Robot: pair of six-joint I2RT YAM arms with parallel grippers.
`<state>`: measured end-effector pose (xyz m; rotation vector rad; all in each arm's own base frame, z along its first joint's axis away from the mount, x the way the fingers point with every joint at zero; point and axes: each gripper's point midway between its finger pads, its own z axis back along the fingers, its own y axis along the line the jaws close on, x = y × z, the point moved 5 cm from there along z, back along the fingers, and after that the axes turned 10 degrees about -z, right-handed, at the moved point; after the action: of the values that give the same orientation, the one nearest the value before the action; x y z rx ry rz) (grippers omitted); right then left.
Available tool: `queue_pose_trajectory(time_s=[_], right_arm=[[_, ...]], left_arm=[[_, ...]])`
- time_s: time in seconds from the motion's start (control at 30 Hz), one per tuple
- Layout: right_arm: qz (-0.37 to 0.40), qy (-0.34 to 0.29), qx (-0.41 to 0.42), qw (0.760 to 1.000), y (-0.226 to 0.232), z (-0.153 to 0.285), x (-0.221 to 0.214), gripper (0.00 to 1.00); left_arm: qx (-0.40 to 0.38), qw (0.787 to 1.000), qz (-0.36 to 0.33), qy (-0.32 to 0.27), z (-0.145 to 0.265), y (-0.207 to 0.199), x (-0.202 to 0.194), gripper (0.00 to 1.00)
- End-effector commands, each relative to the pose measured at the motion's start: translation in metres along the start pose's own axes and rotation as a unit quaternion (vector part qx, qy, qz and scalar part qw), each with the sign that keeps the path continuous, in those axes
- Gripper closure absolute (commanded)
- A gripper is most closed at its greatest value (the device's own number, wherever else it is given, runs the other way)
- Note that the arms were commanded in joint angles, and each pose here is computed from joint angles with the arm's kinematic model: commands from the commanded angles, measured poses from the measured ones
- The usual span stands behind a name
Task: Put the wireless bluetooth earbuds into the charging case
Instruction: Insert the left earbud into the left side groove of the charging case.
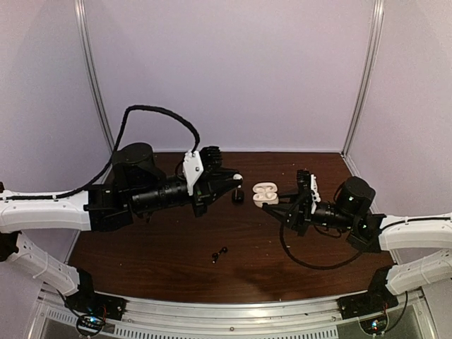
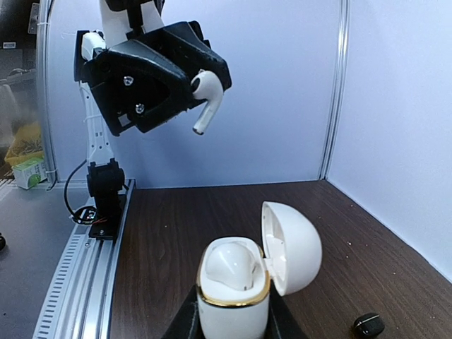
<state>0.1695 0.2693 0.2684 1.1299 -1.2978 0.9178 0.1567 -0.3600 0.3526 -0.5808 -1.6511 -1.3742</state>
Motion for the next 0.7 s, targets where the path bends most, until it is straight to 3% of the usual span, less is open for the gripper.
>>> queue_pose_trajectory(time_s=[0.0, 0.37, 0.67], right_arm=[[0.038, -0.045, -0.004, 0.998, 0.003, -0.01, 0.024, 1.0], [-0.009, -0.083, 0.021, 0.996, 0.011, -0.018, 0.038, 1.0], [-0.02, -0.079, 0.033, 0.996, 0.018, -0.02, 0.039, 1.0]], left_arm=[[0.012, 0.997, -0.045, -0.055, -0.003, -0.007, 0.019, 0.91], [0.018, 0.996, -0.07, -0.051, -0.01, -0.016, 0.018, 0.91], [0.024, 0.996, -0.08, -0.033, -0.015, -0.016, 0.011, 0.91]])
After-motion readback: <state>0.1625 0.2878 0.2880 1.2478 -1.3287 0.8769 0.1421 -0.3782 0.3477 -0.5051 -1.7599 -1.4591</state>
